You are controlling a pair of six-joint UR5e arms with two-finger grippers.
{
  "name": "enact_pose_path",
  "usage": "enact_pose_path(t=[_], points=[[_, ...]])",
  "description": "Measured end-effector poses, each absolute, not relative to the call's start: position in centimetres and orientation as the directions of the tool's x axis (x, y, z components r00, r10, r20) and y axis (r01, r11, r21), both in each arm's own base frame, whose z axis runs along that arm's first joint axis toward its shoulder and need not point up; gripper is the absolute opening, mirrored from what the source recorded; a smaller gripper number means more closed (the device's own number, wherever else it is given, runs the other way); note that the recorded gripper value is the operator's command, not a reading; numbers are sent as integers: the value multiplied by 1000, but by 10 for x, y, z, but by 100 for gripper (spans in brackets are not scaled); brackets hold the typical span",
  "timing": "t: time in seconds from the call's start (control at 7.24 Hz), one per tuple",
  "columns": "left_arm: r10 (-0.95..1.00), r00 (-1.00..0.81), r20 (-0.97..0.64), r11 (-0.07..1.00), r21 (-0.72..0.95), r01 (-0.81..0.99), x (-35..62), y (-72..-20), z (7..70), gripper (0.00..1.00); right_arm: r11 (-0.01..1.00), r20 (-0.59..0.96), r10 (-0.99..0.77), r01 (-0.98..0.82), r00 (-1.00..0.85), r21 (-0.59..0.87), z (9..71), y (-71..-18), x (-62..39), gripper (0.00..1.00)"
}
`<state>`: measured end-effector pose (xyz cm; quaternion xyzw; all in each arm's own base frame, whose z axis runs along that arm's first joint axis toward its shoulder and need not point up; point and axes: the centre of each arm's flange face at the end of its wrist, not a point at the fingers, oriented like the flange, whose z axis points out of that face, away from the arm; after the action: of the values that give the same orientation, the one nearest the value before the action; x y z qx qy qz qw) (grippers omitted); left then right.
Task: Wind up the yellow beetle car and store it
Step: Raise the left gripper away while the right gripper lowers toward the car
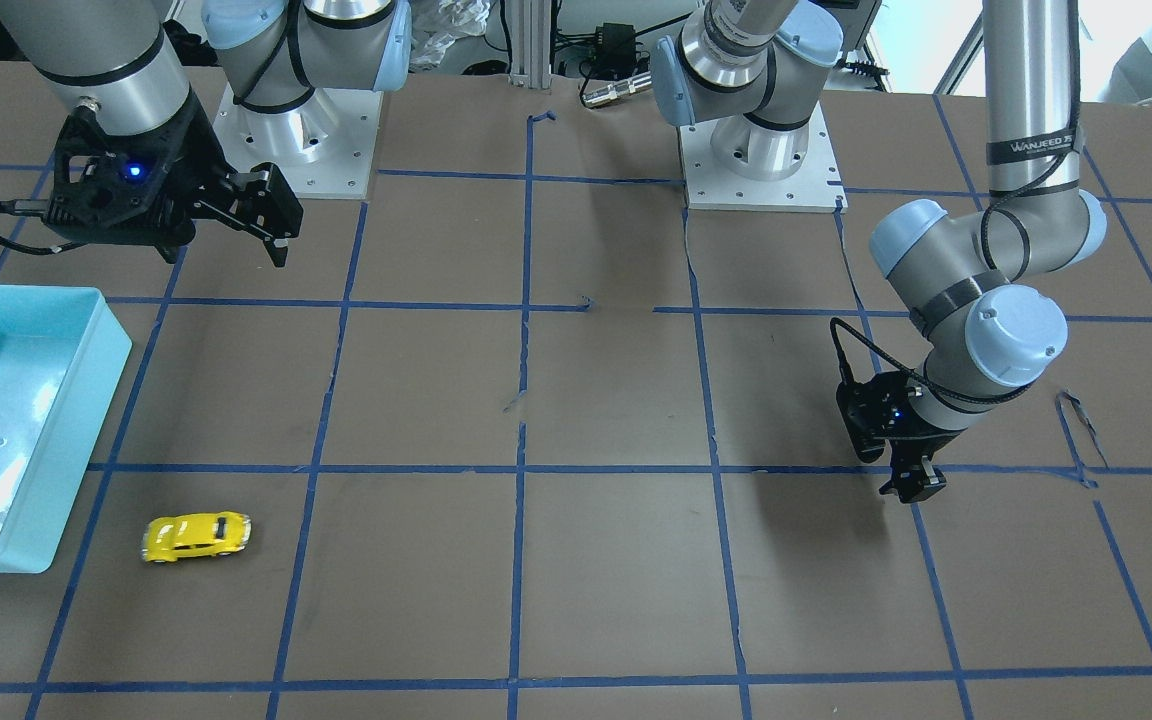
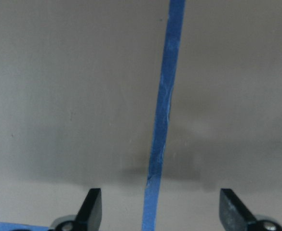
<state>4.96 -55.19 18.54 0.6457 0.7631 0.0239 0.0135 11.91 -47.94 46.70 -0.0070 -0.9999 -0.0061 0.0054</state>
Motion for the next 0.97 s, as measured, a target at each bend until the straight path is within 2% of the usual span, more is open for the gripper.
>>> enact_pose_path(t=[0.41,0.69,0.97], points=[[959,-282,-6,282,24,959,45,-551,193,86,999,41,-45,-45,-998,-11,463,-489,113,100],[941,-340,-10,340,10,940,45,-552,207,85,979,60,-205,-206,-977,-8,446,-511,95,100],[840,-543,-6,542,-13,840,40,-555,247,86,897,84,-436,-440,-896,-39,424,-542,62,100]])
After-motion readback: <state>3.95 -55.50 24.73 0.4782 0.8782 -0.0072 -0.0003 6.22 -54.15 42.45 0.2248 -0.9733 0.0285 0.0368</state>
